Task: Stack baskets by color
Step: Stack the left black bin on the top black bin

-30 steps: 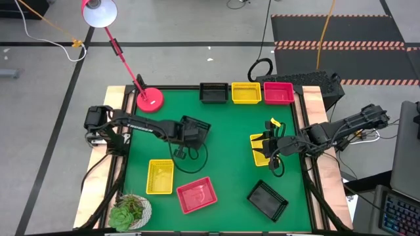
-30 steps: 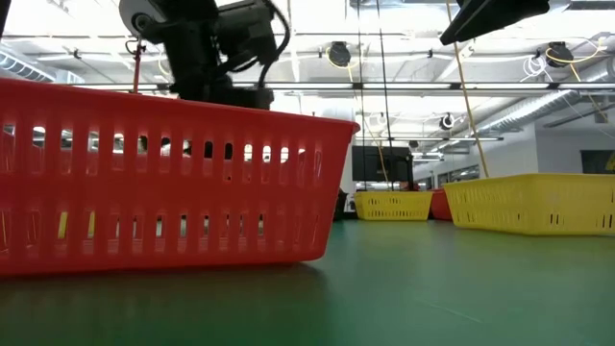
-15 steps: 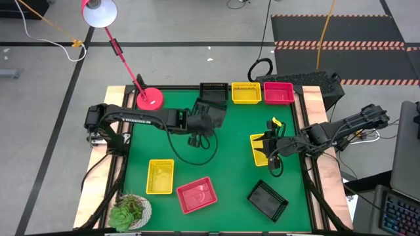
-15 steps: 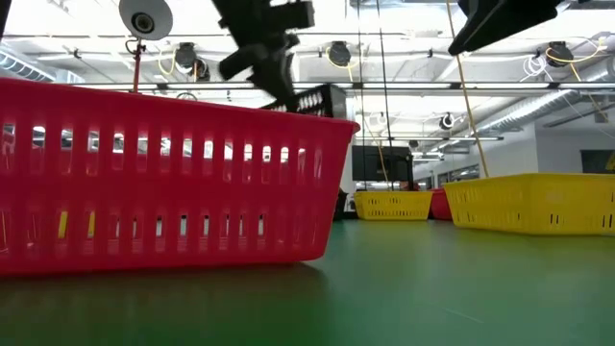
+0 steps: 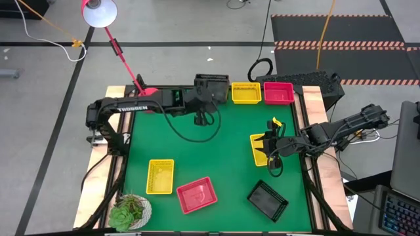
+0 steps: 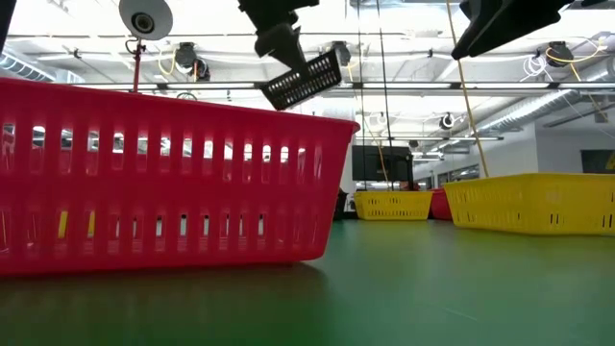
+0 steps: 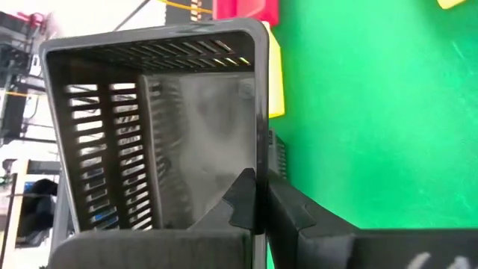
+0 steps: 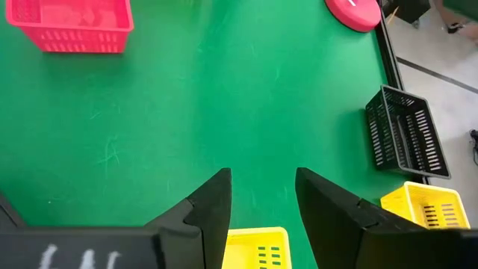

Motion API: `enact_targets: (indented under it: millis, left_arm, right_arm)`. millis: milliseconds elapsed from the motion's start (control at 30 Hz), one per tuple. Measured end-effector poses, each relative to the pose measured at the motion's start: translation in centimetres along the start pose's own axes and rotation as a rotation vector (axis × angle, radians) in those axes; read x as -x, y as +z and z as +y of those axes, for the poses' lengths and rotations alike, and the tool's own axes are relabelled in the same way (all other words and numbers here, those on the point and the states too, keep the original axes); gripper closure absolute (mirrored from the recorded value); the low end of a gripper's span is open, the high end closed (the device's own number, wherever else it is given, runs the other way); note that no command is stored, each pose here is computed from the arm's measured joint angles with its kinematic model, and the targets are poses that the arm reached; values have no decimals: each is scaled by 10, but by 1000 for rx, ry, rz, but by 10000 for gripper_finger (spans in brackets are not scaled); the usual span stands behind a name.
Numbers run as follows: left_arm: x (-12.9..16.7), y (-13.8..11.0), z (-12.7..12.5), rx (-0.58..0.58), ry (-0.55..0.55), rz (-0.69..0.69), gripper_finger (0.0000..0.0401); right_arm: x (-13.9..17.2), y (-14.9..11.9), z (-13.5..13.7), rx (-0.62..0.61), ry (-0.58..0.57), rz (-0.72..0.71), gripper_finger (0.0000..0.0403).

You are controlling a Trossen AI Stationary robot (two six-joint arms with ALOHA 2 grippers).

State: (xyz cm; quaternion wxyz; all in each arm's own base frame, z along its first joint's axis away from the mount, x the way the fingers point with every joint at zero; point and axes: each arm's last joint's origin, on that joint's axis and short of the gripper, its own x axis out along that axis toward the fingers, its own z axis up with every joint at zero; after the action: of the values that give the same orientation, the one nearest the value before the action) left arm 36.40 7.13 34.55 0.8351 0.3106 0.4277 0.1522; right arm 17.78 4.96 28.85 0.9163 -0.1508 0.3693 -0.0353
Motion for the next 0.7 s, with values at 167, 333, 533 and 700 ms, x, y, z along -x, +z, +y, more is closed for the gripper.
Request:
enact_targets:
  millis: [167, 333, 533, 700]
  left_arm:
    - [9, 6, 14, 6, 47, -17, 393]
    - [23, 14, 28, 19, 110, -43, 387]
    - [32, 16, 47, 45, 155, -72, 393]
    - [14, 11, 64, 75, 159, -82, 393]
  right_arm:
    - [0, 0, 0, 0, 0, 0, 260]
    - [0, 0, 0, 0, 0, 0, 260]
    - [0, 0, 0, 0, 0, 0, 260]
    - [0, 0, 0, 5, 0, 0, 260]
